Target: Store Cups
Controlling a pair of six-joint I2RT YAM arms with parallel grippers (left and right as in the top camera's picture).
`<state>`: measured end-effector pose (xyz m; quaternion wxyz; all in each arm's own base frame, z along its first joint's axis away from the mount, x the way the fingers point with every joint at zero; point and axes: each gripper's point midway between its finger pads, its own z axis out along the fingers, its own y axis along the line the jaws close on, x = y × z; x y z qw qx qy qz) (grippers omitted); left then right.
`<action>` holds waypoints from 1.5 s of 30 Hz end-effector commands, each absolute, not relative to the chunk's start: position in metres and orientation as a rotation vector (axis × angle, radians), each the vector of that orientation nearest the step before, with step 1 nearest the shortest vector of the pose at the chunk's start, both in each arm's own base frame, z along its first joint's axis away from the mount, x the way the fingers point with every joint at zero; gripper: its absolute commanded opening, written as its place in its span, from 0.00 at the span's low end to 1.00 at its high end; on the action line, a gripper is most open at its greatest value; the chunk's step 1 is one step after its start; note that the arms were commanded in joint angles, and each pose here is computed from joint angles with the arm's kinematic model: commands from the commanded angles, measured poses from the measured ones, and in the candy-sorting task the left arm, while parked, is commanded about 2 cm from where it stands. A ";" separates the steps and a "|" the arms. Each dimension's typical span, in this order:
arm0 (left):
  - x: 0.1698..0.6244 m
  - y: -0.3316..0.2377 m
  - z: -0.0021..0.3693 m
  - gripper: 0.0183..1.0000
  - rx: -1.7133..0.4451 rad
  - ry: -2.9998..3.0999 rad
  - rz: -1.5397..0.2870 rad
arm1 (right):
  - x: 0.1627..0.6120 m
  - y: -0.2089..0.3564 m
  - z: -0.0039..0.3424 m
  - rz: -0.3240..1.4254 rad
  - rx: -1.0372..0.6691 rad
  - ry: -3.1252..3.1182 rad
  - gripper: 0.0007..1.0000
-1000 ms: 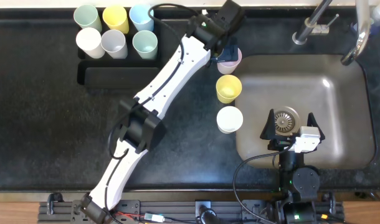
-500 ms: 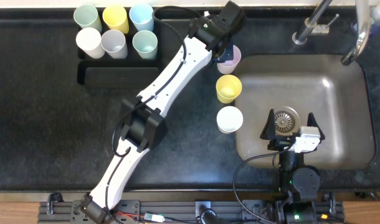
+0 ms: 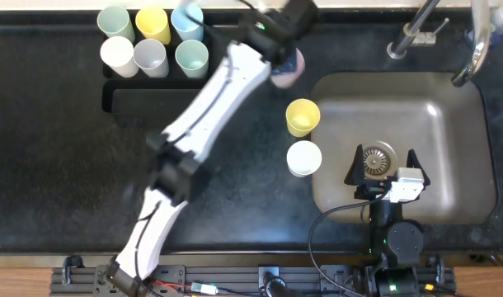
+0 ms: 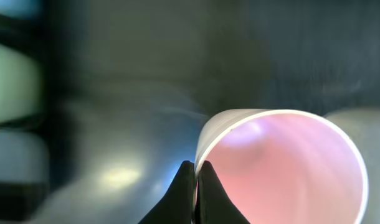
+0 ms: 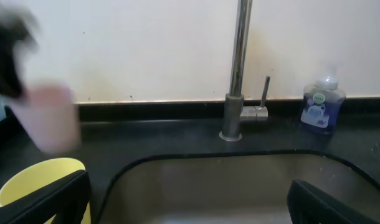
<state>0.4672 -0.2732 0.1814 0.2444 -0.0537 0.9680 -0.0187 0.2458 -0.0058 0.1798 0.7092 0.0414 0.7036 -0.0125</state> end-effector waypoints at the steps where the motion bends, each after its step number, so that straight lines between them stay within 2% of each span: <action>1: 0.448 -0.161 0.337 0.02 -0.331 2.340 0.021 | 0.246 -0.009 0.177 -0.041 0.100 1.558 1.00; 5: 0.423 -0.082 0.366 0.02 -0.421 2.314 0.116 | 0.246 -0.009 0.177 -0.041 0.100 1.558 1.00; 8: 0.408 -0.036 0.360 0.02 -0.503 2.330 0.166 | 0.246 -0.009 0.177 -0.042 0.101 1.558 1.00; 13: 0.395 0.024 0.321 0.02 -0.566 2.389 0.171 | 0.246 -0.009 0.177 -0.041 0.100 1.558 1.00; 19: 0.387 0.066 0.261 0.02 -0.599 2.508 0.142 | 0.246 -0.009 0.177 -0.041 0.101 1.558 1.00; 35: 0.408 0.085 0.176 0.02 -0.472 2.644 0.061 | 0.246 -0.009 0.177 -0.041 0.100 1.558 1.00; 45: 0.411 0.085 0.151 0.02 -0.464 2.710 0.061 | 0.246 -0.009 0.177 -0.042 0.101 1.558 1.00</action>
